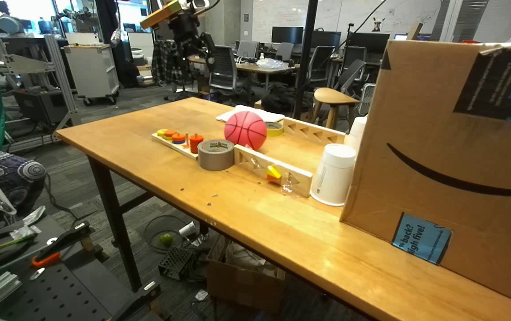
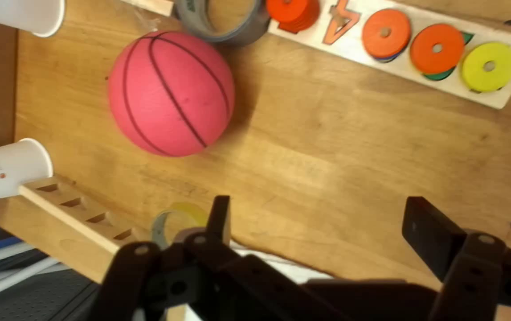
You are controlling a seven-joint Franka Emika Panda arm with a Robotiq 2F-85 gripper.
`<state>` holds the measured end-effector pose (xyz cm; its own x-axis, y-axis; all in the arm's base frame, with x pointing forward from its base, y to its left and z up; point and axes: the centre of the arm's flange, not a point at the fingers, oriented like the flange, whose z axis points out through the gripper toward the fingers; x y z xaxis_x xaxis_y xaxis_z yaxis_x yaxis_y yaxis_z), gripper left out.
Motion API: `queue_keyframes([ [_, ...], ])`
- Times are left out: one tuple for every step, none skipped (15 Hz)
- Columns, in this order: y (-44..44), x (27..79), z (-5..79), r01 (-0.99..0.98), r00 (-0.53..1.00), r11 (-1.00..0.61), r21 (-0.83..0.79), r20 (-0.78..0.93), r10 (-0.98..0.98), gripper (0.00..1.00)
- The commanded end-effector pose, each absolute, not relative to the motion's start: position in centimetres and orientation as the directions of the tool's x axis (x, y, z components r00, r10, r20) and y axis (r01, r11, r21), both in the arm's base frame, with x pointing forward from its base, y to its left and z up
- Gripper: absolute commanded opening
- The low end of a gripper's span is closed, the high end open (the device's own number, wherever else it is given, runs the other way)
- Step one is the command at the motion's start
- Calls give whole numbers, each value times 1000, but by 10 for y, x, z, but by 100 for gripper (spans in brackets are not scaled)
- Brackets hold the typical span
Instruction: Move the ball to the right
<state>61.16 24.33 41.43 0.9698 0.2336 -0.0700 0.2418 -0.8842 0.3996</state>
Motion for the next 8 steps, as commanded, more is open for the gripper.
queue_keyframes([
  [266, 582, 379, 276, 961, -904, 327, -114, 252, 100],
  [269, 576, 371, 286, 957, -904, 316, -136, 255, 100],
  [272, 570, 362, 289, 955, -904, 315, -156, 252, 100],
  [273, 567, 354, 293, 953, -903, 314, -170, 250, 100],
  [273, 565, 347, 295, 951, -902, 316, -185, 247, 100],
  [273, 563, 342, 300, 949, -900, 316, -196, 248, 100],
  [274, 564, 337, 303, 948, -899, 317, -199, 249, 100],
  [274, 564, 334, 306, 946, -899, 314, -206, 251, 100],
])
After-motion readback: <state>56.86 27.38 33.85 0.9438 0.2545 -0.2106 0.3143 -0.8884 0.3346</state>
